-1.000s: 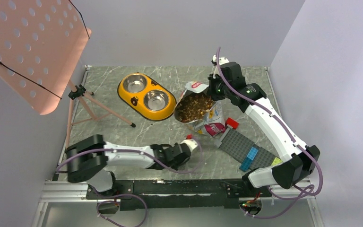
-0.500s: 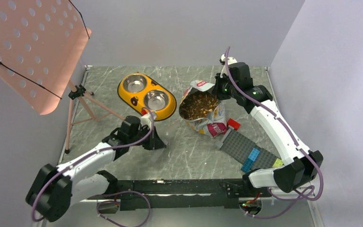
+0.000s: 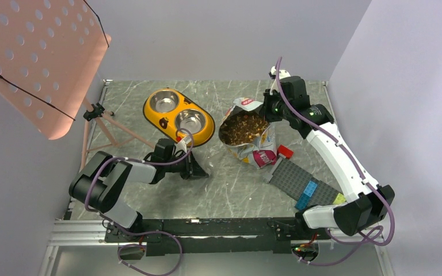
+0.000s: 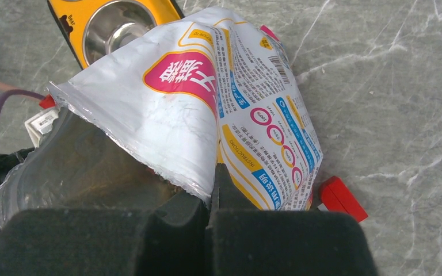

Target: Serve the pet food

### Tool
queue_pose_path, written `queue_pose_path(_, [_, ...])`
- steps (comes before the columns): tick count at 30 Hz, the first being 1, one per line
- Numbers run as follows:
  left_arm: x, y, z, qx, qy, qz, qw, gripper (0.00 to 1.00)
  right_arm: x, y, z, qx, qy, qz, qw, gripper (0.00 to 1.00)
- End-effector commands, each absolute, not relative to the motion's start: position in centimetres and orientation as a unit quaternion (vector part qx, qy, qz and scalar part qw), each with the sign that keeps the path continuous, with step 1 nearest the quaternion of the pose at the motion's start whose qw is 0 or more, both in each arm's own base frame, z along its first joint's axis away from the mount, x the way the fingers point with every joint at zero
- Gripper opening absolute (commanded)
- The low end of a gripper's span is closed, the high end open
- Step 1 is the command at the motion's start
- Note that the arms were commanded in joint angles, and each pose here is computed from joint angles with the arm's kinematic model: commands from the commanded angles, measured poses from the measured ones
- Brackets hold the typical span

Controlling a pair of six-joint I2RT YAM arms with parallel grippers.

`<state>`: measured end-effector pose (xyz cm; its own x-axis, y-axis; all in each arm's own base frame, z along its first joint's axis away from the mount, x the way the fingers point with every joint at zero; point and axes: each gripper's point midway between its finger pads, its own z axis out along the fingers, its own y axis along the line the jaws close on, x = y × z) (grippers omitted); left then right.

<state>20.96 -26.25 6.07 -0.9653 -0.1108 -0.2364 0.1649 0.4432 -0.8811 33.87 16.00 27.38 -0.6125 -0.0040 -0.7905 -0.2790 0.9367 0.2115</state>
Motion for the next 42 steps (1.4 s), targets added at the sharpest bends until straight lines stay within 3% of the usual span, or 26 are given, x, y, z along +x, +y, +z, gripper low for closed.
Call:
queue_pose_path(1, [21.8, -25.9, 5.2, 0.018, 0.839, -0.518, 0.167, 0.06, 32.4, 15.4, 31.1, -0.07, 0.859, 0.183, 0.473, 0.0])
queue_pose_path(12, [21.1, -24.4, 2.1, 0.055, 0.875, -0.454, 0.159, 0.39, 32.2, 15.6, 31.1, -0.072, 0.859, 0.187, 0.471, 0.0])
queue_pose_path(22, [21.4, -24.1, 2.9, 0.073, 0.881, -0.439, 0.162, 0.46, 32.2, 16.0, 30.9, -0.072, 0.86, 0.198, 0.465, 0.0])
queue_pose_path(30, [22.2, -24.6, 1.9, 0.034, 0.891, -0.433, 0.129, 0.24, 32.3, 16.0, 31.0, -0.071, 0.86, 0.197, 0.465, 0.0])
queue_pose_path(35, [22.6, -27.2, 5.2, 0.003, 0.838, -0.531, 0.127, 0.06, 32.3, 15.9, 31.1, -0.071, 0.86, 0.193, 0.466, 0.0])
queue_pose_path(39, [22.1, -29.0, 9.8, -0.026, 0.761, -0.636, 0.13, 0.03, 32.5, 15.8, 31.3, -0.069, 0.86, 0.19, 0.468, 0.0])
queue_pose_path(42, [22.0, -29.4, 10.1, -0.06, 0.734, -0.665, 0.124, 0.03, 32.6, 15.8, 31.4, -0.067, 0.859, 0.191, 0.471, 0.0])
